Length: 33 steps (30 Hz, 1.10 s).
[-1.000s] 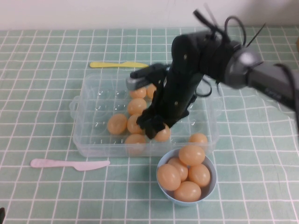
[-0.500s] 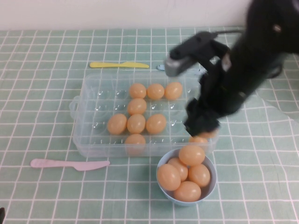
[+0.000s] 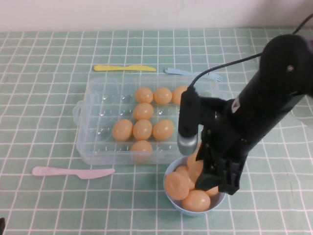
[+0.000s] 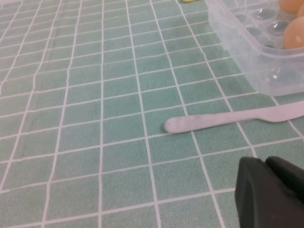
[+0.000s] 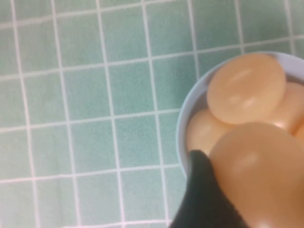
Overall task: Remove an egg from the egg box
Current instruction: Place the egg in the bowl
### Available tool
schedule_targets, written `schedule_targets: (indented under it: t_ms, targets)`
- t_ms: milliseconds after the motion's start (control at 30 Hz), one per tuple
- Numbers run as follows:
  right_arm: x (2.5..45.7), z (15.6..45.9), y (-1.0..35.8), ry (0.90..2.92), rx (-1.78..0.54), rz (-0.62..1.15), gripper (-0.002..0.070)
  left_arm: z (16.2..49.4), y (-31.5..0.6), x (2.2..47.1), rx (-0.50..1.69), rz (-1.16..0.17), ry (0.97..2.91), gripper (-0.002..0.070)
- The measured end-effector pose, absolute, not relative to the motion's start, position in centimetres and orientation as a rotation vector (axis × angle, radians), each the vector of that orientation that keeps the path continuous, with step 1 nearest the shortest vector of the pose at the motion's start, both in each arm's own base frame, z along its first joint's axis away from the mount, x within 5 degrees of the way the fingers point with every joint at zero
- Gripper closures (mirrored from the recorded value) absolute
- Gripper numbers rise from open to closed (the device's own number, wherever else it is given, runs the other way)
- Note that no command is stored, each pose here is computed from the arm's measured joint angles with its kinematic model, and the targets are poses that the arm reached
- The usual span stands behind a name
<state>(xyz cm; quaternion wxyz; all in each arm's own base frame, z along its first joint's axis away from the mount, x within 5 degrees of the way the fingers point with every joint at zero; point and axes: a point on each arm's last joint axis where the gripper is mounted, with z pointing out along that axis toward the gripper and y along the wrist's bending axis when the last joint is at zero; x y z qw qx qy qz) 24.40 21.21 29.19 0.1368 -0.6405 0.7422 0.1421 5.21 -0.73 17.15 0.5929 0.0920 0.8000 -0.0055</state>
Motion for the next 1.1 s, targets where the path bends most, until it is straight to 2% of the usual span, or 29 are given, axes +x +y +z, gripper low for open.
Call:
schedule_targets:
  t_ms: [300,1100]
  targets:
    - [25.8,25.7,22.3,2.142,-1.967,0.428,0.0308,17.1,-0.7,5.2,0.215,-0.011,1.860,0.0678]
    - [26.1,24.8,22.9,2.139,-1.969,0.426,0.0308,17.1,-0.7,5.2,0.215,-0.011,1.860,0.0678]
